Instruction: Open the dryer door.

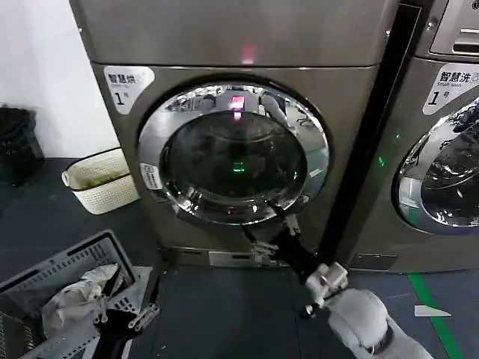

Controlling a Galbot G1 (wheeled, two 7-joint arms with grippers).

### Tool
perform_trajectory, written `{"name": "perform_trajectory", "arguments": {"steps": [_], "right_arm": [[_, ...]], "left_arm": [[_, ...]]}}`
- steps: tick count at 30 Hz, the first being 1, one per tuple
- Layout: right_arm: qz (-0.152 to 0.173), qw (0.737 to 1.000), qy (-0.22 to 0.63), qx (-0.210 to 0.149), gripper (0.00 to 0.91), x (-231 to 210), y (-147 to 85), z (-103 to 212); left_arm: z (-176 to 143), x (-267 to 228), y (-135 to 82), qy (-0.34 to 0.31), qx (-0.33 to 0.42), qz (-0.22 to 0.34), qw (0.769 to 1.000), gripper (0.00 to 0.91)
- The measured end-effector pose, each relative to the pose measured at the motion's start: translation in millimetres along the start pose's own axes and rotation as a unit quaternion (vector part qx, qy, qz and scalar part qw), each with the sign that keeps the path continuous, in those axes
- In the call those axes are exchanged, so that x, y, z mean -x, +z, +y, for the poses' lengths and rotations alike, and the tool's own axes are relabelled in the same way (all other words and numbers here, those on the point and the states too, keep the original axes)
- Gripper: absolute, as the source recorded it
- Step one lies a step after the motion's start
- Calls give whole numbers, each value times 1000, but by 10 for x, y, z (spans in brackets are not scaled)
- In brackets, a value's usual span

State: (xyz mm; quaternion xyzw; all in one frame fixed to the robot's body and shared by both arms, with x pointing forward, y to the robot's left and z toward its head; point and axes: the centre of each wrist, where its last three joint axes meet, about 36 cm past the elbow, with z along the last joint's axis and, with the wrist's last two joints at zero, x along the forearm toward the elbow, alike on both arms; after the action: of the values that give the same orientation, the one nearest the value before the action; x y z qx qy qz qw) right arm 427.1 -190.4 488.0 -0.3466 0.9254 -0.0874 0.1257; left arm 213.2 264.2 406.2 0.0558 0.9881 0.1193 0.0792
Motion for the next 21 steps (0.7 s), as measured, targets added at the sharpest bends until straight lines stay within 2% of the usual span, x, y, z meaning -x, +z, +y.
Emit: {"name": "perform_trajectory", "arguments": {"steps": [21], "right_arm": [[-16,999,-44,3,907,676,25,60]], "left_arm": [[-19,-10,-11,-4,1,-1,1000,907]]}}
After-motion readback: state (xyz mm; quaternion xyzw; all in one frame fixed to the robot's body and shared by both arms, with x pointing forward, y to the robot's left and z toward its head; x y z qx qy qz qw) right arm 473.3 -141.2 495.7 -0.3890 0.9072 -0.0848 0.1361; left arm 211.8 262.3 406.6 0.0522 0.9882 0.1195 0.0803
